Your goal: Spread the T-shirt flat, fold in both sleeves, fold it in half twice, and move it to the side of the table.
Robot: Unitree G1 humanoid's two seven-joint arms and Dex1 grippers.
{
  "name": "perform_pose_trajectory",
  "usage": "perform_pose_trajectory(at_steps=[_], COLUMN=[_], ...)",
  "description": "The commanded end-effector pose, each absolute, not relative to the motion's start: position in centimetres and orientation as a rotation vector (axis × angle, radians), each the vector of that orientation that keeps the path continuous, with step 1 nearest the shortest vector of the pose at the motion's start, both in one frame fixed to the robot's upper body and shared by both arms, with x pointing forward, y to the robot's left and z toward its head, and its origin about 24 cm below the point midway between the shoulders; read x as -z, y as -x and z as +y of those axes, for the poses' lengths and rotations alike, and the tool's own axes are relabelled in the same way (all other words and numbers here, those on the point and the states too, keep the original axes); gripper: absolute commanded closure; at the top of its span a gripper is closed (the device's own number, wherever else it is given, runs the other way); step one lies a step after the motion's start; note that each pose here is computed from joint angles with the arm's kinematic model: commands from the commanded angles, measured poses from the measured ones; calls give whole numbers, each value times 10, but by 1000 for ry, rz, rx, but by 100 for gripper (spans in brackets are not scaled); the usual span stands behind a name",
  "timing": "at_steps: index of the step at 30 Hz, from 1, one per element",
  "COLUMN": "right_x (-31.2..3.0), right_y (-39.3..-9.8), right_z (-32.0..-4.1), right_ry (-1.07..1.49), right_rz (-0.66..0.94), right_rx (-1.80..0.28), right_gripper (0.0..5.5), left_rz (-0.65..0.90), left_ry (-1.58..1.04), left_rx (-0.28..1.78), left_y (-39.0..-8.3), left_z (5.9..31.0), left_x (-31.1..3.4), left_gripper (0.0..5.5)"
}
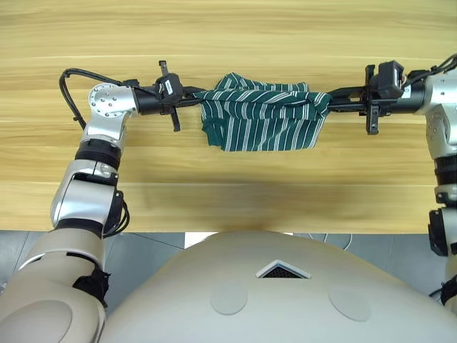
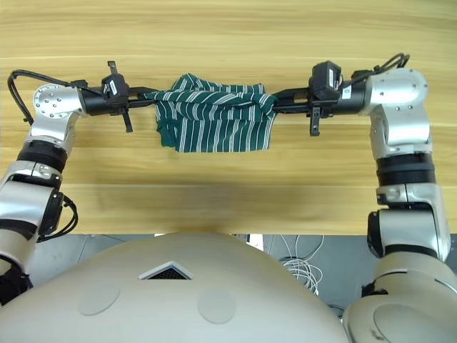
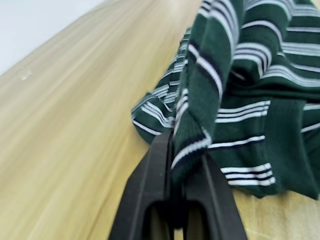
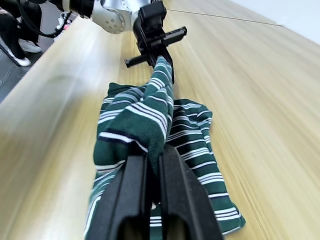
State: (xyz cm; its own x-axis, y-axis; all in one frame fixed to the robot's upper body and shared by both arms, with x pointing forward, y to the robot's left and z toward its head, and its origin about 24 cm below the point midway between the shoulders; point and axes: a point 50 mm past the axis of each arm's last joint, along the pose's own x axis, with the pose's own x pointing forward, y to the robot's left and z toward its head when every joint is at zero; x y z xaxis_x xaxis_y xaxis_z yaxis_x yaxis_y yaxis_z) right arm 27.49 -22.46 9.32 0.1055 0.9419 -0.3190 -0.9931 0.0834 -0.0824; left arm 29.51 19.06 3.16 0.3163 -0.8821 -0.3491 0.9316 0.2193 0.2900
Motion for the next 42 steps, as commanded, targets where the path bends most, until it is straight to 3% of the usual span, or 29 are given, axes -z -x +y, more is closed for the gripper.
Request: perform_pose_trajectory(at_steps=[1,7,10,17,21,25,26,29,31,36,42], right_x=[-89,-70,-67,-61,-67,-87,-95,-112,-111,-89,-74], right_y=[-288,-298,-303,-313,-324,-326,-323,-306,-297,-285,-282], right_z=[-225,-229,-234,-243,-245,-244,-239,-205,-176,-114,-79], right_ry=[302,284,280,301,365,444,447,514,598,737,769], right_rz=[248,328,366,390,303,65,-12,-185,-215,-120,5], right_rx=[-1451,-1403,-1356,-1218,-1074,-982,-997,-1122,-1181,-1195,-1153], right_gripper=[544,544,476,333,259,186,155,155,155,155,155], left_rz=[153,118,161,336,320,164,99,-102,-201,-270,-287], left_ry=[-524,-487,-408,-225,-101,-81,-63,-50,2,-15,-88], left_rx=[1269,1268,1209,976,796,707,715,714,697,644,579], left_y=[-302,-314,-322,-337,-350,-353,-351,-335,-319,-277,-242], left_z=[188,169,160,168,178,192,196,213,222,220,195], left_x=[-29,-34,-32,-23,-33,-49,-54,-67,-73,-69,-58], left_gripper=[550,550,550,421,354,341,341,341,341,341,341])
